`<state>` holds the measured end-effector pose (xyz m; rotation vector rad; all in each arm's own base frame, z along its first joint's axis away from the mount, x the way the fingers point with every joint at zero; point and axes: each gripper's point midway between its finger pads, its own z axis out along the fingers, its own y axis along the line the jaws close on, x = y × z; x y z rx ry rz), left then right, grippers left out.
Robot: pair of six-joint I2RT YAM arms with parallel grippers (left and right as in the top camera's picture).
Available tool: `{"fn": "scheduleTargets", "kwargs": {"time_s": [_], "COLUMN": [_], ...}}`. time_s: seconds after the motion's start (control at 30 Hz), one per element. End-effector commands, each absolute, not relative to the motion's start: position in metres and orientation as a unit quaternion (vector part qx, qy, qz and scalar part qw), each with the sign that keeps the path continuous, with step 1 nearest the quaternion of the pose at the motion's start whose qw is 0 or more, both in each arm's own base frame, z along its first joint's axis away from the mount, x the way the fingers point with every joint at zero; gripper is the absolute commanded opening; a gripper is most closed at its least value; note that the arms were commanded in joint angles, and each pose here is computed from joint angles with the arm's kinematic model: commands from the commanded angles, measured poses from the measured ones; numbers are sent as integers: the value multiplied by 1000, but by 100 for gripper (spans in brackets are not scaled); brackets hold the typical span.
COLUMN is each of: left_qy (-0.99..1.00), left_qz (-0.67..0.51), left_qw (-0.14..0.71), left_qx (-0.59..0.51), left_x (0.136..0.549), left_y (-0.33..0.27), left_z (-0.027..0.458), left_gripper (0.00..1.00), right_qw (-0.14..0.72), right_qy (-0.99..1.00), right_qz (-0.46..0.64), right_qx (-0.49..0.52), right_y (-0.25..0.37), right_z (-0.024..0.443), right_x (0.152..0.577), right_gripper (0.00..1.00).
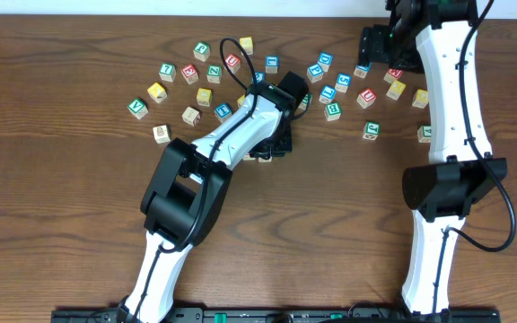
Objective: Spell out AI2
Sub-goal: 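Carry the I block to the right of the A block and lower it, then release the I block, retract the left arm, move right gripper to blue 2 block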
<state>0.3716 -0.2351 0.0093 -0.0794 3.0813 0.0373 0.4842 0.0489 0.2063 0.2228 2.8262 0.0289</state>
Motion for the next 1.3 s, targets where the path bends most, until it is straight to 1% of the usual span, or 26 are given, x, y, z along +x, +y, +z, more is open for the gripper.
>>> {"fn": "scheduleTargets", "kwargs": {"time_s": [0.0,0.3,0.57,0.63,0.8,0.83,1.03,1.27], "left_qy": [1000,999,1000,1000,1000,1000,999,991], "left_qz": [24,22,15,12,10,8,-12,-50], "left_qw": [7,10,12,14,17,21,52,124], "left_qx": [7,26,-19,-19,-19,-19,0,-23], "left_x": [362,364,365,366,368,370,387,415], "left_y": [-229,-230,-233,-234,-235,-237,-241,-220], "left_z": [-6,-6,-6,-6,-3,0,31,104], "left_gripper": [31,30,32,40,50,51,51,51], "right_qw": [171,171,171,171,171,171,171,171], "right_qy": [983,983,983,983,982,983,982,983], "right_qz": [8,8,8,8,8,8,8,11], "right_qx": [73,73,73,73,73,73,73,72], "right_y": [46,46,46,46,46,46,46,48], "right_z": [222,222,222,222,222,222,222,222], "right_x": [483,483,483,483,483,483,483,483], "right_gripper": [85,85,85,85,85,86,86,86]}}
